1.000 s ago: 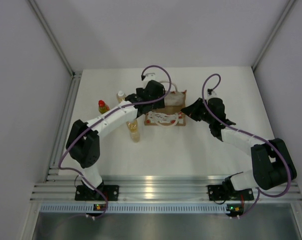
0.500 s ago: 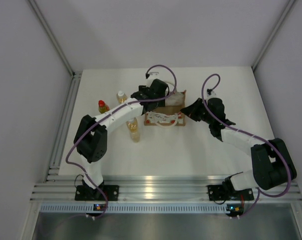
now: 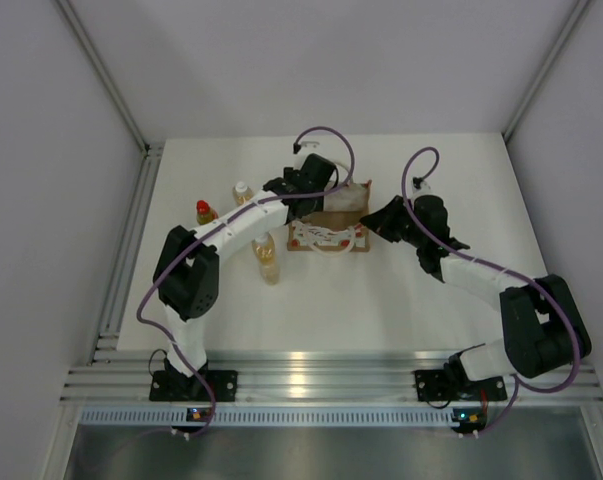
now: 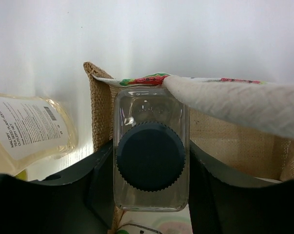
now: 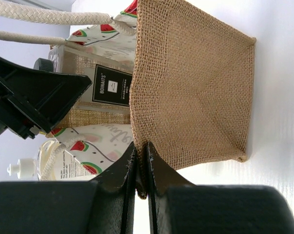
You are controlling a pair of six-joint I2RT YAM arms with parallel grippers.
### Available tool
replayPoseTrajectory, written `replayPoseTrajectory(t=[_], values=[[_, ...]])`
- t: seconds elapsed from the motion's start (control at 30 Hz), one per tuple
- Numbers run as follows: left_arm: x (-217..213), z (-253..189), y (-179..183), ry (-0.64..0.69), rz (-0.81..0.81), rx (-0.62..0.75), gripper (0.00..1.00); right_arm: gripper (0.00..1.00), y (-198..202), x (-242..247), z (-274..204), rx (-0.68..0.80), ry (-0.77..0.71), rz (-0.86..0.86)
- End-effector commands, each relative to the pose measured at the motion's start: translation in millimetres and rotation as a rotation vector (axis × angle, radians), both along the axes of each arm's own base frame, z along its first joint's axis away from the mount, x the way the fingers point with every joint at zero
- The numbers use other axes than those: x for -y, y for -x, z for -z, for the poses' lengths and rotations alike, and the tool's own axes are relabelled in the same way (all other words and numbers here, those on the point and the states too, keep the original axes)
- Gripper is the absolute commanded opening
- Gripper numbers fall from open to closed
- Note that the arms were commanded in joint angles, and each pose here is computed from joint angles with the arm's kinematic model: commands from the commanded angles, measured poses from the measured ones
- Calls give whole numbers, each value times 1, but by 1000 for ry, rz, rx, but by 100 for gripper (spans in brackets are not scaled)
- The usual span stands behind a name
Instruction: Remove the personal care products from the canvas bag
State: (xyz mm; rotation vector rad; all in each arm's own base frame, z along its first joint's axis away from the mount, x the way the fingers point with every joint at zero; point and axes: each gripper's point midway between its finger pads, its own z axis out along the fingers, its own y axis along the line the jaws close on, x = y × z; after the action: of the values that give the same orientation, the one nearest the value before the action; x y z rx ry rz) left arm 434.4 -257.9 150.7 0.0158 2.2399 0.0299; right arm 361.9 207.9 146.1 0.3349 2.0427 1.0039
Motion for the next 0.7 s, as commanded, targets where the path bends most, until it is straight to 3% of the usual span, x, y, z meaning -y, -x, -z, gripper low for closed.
replayPoseTrajectory(t=[0.0,0.67], values=[[5,-22,-11,17,14,43,0,0,-3,-12,-10,43,-6,-35],[4,-103,-4,82,23,190,0,0,-6,-11,-10,38,-2,-28]])
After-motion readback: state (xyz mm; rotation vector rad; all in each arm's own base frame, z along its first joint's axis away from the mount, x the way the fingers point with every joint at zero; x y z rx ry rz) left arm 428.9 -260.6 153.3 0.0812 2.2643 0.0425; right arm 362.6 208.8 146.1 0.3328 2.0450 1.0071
